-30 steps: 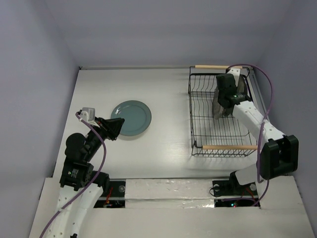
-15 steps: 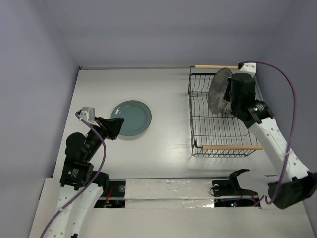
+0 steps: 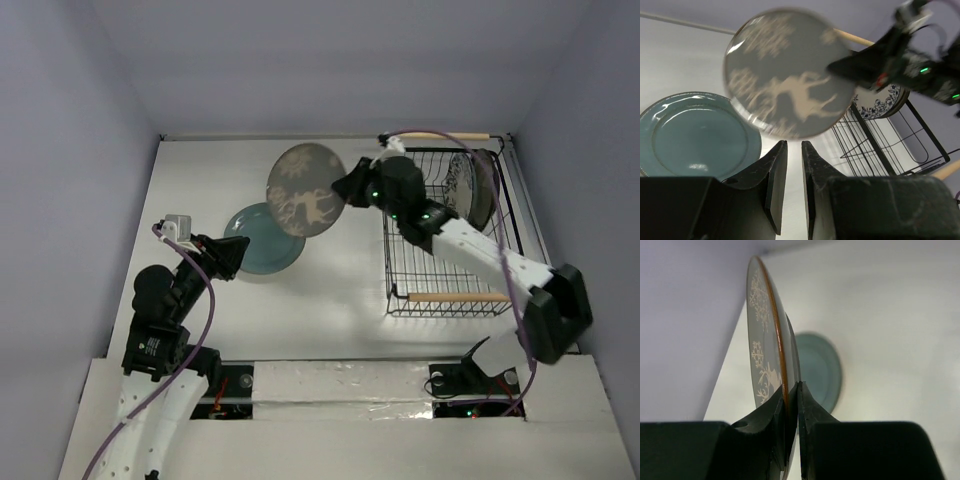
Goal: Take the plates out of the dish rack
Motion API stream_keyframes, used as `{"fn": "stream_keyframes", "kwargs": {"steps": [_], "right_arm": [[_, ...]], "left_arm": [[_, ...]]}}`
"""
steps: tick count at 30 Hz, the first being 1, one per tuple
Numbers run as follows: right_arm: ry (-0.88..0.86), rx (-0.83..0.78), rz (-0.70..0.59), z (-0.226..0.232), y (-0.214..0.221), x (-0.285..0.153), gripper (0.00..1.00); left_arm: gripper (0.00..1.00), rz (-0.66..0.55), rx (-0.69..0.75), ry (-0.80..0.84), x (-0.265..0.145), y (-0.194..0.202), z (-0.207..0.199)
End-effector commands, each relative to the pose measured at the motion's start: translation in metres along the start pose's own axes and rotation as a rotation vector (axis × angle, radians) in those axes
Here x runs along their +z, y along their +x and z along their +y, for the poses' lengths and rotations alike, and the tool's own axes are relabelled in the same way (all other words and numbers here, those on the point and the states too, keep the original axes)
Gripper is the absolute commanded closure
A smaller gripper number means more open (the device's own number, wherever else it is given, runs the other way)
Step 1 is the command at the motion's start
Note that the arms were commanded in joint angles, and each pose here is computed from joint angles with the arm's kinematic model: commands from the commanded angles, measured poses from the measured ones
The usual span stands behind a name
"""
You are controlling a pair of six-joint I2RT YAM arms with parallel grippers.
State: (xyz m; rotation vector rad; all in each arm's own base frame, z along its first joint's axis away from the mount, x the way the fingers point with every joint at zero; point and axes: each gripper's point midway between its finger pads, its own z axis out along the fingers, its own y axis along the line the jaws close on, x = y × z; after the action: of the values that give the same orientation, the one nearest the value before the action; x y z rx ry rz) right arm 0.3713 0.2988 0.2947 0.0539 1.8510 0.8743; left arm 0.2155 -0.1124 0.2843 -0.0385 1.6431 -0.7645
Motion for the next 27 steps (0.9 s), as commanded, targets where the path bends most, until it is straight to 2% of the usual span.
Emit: {"fn": "stream_keyframes", "kwargs": {"steps": [1, 5, 8, 12, 15, 17, 22, 24, 27], "right_arm": [[-0.310, 0.192, -0.096, 0.090, -0.027, 0.009, 1.00], [-0.291, 0.282, -0.006, 0.082, 0.025, 0.053, 1.00], [-0.292, 0.324, 0.040, 0.085, 0.050, 0.068, 1.00], [-0.241, 0.399, 0.105, 0.063, 0.095, 0.093, 1.00], [-0.227, 0.431, 0.128, 0.054, 0.112, 0.101, 1.00], [-0.209, 0.434, 0.144, 0.046, 0.124, 0.107, 0.94], [-0.183, 0.416, 0.203, 0.036, 0.152, 0.111, 0.71], [-0.153, 0.370, 0.240, 0.030, 0.167, 0.112, 0.65], [-0.090, 0.275, 0.286, 0.016, 0.184, 0.109, 0.43]], "left_arm": [[0.85, -0.038, 0.007, 0.003, 0.001, -0.008, 0.000], [0.85, -0.037, 0.009, 0.007, 0.002, -0.008, -0.001], [0.85, -0.037, 0.008, 0.011, 0.002, -0.008, -0.001], [0.85, -0.039, 0.009, 0.014, 0.001, -0.009, -0.002], [0.85, -0.040, 0.011, 0.018, 0.001, -0.009, -0.003], [0.85, -0.040, 0.010, 0.020, 0.001, -0.009, -0.003], [0.85, -0.045, 0.011, 0.021, 0.000, -0.010, -0.004], [0.85, -0.043, 0.009, 0.021, 0.000, -0.009, -0.003], [0.85, -0.043, 0.010, 0.025, 0.000, -0.010, -0.004]]}}
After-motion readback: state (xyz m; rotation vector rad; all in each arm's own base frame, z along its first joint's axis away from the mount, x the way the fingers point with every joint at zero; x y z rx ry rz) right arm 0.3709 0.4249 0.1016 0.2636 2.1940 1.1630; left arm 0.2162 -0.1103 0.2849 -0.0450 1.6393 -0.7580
